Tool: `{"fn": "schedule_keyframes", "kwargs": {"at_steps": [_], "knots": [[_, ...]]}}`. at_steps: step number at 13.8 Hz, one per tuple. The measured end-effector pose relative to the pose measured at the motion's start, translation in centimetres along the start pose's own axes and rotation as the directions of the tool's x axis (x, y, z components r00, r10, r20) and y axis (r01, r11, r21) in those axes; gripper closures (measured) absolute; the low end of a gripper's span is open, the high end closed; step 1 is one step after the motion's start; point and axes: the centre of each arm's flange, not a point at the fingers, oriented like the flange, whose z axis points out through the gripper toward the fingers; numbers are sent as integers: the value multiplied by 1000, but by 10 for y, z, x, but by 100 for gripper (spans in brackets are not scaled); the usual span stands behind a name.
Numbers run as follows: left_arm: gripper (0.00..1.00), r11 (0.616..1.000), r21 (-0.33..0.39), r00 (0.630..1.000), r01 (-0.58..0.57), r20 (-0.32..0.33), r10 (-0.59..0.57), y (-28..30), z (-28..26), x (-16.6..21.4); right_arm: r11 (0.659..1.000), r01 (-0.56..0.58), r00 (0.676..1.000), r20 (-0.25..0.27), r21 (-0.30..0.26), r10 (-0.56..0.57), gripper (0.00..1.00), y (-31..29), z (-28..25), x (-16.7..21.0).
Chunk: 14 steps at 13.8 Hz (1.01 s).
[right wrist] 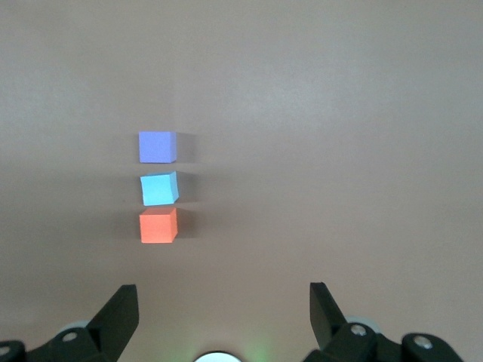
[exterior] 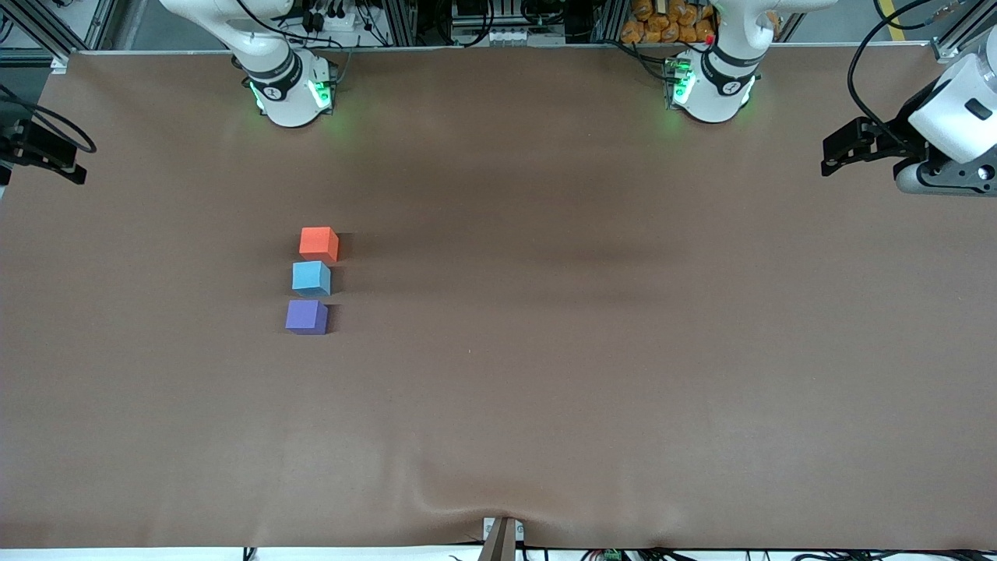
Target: Place blue block between orange and purple blocks
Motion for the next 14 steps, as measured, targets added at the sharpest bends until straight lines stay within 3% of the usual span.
{"fn": "schedule_keyframes", "kwargs": {"at_steps": [7, 14], "knots": [[0, 1000, 0, 1000, 0, 0, 0, 0, 0, 0, 999, 28, 999, -35, -25, -29, 0, 11, -5, -8], [0, 1000, 0, 1000, 0, 0, 0, 0, 0, 0, 999, 32, 999, -34, -25, -33, 0, 9, -5, -7]]}}
